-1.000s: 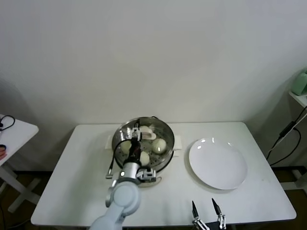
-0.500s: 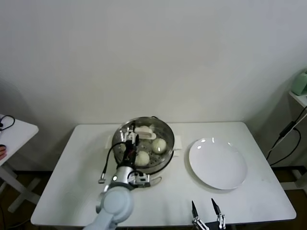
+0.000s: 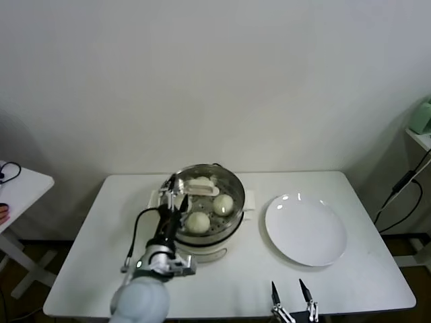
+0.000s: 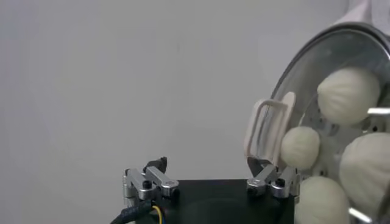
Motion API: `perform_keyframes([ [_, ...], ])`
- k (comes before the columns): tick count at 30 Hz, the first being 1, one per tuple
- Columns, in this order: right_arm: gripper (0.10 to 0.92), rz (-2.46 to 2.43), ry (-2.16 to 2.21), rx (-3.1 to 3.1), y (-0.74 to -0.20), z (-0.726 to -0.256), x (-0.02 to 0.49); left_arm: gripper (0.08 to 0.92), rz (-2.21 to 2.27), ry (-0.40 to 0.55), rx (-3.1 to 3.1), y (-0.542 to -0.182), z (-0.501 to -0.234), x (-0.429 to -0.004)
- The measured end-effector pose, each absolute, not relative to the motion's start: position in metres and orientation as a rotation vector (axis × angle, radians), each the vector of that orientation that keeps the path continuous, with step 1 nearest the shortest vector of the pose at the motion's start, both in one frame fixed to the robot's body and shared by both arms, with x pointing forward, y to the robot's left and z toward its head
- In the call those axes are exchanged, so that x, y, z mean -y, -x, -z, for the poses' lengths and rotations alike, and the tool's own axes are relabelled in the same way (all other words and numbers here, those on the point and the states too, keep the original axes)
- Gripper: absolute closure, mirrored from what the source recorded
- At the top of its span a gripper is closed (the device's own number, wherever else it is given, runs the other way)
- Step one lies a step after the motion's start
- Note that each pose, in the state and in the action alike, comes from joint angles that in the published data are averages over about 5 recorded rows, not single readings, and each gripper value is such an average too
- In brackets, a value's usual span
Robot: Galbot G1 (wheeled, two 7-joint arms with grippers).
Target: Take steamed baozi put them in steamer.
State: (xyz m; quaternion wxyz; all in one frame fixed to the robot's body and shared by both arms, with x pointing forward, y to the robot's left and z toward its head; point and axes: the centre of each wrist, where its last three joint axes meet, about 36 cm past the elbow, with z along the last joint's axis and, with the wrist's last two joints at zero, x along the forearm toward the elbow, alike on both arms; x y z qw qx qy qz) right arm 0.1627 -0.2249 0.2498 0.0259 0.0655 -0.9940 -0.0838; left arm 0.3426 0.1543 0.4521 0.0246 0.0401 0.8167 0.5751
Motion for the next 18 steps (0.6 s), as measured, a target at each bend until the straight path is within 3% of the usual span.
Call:
perform_keyframes([
  [9,0.200,0.267,-0.158,3.088,-0.166,-0.250,0.224,0.177,-1.137,-0.213,-2.937,-0.332,-0.440,-0.198],
  [14,0.200,0.261,-0.145,3.089,-0.165,-0.248,0.227,0.177,-0.801,-0.225,-3.070,-0.326,-0.412,-0.236],
  [18,0.200,0.259,-0.140,3.088,-0.165,-0.246,0.228,0.177,-0.558,-0.183,-3.125,-0.322,-0.385,-0.264],
])
